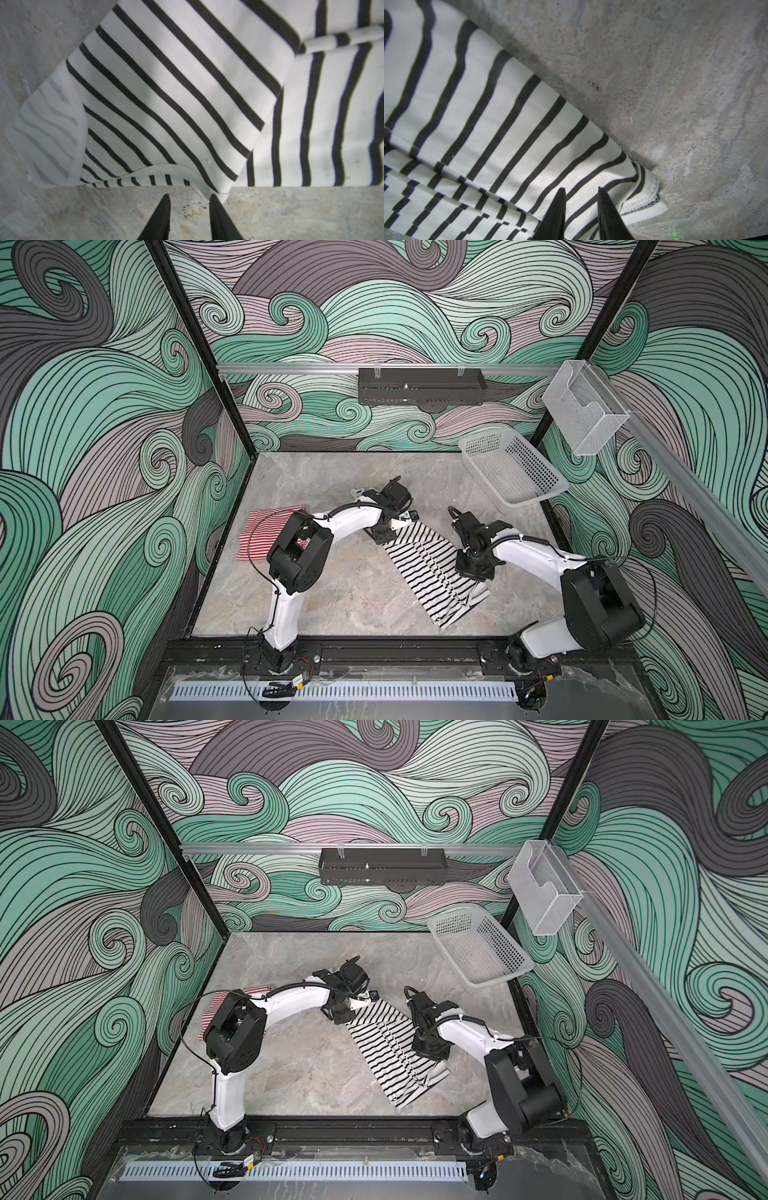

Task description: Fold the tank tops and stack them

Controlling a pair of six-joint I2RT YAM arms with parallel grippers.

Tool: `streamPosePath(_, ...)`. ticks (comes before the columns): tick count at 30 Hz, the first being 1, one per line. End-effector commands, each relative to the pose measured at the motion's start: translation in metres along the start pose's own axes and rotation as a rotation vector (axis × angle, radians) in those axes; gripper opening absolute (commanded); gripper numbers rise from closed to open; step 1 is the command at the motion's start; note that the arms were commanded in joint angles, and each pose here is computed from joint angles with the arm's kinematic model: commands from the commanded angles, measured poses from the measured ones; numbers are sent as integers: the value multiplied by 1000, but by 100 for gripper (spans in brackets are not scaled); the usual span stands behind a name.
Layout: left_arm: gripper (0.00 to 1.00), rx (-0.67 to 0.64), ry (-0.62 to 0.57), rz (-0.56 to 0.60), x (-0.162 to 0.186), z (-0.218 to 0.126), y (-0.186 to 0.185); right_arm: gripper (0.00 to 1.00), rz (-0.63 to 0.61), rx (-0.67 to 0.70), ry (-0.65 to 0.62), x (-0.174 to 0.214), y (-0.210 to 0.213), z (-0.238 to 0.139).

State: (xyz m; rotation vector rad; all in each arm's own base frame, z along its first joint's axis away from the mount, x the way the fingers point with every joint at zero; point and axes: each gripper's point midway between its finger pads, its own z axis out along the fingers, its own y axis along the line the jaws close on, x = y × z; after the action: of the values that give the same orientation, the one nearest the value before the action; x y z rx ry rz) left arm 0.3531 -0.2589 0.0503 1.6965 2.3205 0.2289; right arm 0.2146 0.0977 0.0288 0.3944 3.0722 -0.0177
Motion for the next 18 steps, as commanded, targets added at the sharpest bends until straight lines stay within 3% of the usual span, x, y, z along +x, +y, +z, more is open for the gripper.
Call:
streamPosePath(1,36,36,13,6,1,5,-7,29,9,8,14,5,-4,4)
streamPosePath(18,39,130,-22,19,-1,0,-30,29,19,7,36,10,-4,16)
